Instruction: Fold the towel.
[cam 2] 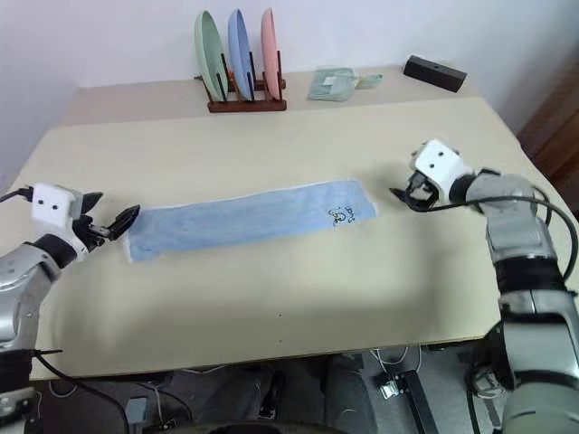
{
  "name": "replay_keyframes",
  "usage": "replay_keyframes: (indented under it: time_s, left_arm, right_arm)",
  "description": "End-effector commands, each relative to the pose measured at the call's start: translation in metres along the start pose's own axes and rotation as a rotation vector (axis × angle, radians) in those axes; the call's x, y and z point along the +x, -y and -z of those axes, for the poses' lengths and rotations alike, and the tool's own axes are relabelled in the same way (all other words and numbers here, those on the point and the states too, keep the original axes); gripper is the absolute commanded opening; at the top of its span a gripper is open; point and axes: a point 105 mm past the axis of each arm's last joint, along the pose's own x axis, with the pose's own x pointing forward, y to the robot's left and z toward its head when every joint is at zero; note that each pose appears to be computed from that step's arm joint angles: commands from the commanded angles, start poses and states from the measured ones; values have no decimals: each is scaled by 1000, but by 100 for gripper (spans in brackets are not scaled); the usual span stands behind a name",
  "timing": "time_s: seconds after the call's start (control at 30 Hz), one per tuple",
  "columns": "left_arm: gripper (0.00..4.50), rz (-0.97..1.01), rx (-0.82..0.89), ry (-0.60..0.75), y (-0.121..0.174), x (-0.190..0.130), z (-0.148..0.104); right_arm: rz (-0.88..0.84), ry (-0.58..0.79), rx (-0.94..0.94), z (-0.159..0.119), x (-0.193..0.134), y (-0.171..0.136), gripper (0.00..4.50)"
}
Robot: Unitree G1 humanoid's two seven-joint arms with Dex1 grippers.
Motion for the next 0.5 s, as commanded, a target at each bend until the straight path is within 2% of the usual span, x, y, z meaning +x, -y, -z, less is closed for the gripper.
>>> replay_keyframes:
  time_s: [0.03,0.13,0.23,0.33,0.4,0.5]
  left_arm:
    - [400,37,61,67,11,-5,-20]
    - [400,155,73,83,36,-1,-27]
    - [400,304,109,96,67,5,-32]
    - [400,522,65,154,119,9,-46]
    - [400,674,33,180,156,8,-50]
    - [400,770,43,181,183,7,-48]
  right_arm:
    - [-70,51,360,-12,-21,-29,443]
    - [-136,43,700,-6,-28,-64,443]
    - [-170,36,844,-7,-31,-85,443]
    - [-137,32,1048,-8,-18,-98,443]
    - [-39,8,1207,-1,0,-98,443]
    - [35,7,1369,0,13,-95,443]
